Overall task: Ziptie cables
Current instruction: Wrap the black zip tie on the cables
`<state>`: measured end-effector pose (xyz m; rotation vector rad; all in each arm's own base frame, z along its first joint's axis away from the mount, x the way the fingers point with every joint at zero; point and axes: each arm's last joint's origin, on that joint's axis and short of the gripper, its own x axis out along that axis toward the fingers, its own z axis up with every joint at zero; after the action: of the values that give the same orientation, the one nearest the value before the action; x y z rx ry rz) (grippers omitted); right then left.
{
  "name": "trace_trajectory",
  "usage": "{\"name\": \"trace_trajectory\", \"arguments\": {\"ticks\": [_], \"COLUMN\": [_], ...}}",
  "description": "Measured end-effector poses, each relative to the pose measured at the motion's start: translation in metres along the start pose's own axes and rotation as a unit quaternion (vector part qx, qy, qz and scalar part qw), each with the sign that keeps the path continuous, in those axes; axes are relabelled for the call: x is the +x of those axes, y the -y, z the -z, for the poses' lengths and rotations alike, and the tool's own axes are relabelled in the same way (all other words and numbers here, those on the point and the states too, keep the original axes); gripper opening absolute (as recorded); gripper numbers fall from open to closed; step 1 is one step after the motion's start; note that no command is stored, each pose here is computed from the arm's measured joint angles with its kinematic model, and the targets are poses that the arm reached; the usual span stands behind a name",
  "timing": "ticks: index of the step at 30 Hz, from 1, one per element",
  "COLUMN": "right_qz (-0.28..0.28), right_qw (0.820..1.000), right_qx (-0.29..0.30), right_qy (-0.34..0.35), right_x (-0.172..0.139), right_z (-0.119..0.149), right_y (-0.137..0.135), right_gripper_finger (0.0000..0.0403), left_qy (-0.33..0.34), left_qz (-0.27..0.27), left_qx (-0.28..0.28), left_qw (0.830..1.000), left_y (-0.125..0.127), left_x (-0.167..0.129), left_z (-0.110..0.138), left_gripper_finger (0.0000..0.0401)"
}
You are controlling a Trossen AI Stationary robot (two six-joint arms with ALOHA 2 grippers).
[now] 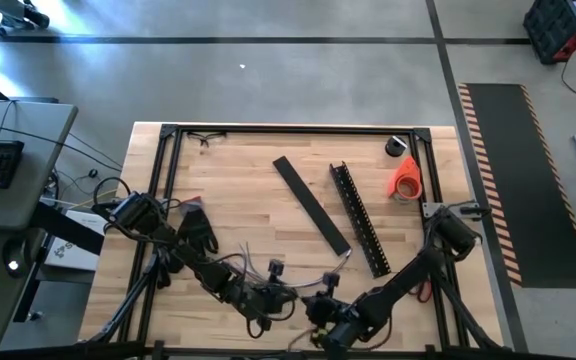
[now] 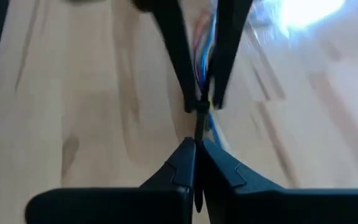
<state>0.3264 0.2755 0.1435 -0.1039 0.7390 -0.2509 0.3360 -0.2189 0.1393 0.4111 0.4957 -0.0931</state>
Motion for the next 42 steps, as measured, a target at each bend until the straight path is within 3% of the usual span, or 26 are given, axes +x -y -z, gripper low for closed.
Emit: {"name": "trace_trajectory", "arguments": {"ticks": [5,8,11,18,21,26,33,38,42], "right_qz": [0.000,-0.001,0.007,0.022,0.027,0.059,0.088,0.082,0.079], "right_qw": [0.994,0.990,0.987,0.986,0.986,0.984,0.980,0.982,0.985], "right_qx": [0.106,0.135,0.151,0.162,0.159,0.139,0.134,0.120,0.108], "right_qy": [-0.027,-0.046,-0.047,-0.041,-0.046,-0.093,-0.121,-0.121,-0.113], "right_x": [0.008,0.012,0.016,0.019,0.019,0.019,0.018,0.016,0.013], "right_z": [-0.002,-0.003,-0.005,-0.007,-0.006,0.002,0.000,-0.010,-0.021], "right_y": [0.008,0.013,0.017,0.021,0.022,0.033,0.047,0.056,0.064], "right_gripper_finger": [0.0000,0.0000,0.0000,0.0000,0.0000,0.0000,0.0000,0.0000,0.0000], "left_qy": [-0.058,-0.090,-0.132,-0.230,-0.259,-0.293,-0.222,-0.118,-0.008], "left_qz": [-0.064,-0.041,-0.028,-0.022,-0.020,-0.015,0.023,0.087,0.069], "left_qx": [-0.007,-0.034,-0.023,-0.001,-0.030,-0.157,-0.261,-0.376,-0.390], "left_qw": [0.996,0.994,0.991,0.973,0.965,0.943,0.939,0.915,0.918], "left_y": [-0.010,-0.021,-0.027,-0.024,-0.023,-0.030,-0.022,-0.007,-0.003], "left_x": [-0.014,-0.030,-0.041,-0.036,-0.030,-0.024,-0.018,-0.017,-0.019], "left_z": [0.000,-0.006,-0.003,0.024,0.039,0.063,0.053,0.028,0.007], "left_gripper_finger": [0.0089,0.0113,0.0132,0.0149,0.0149,0.0134,0.0097,0.0078,0.0069]}}
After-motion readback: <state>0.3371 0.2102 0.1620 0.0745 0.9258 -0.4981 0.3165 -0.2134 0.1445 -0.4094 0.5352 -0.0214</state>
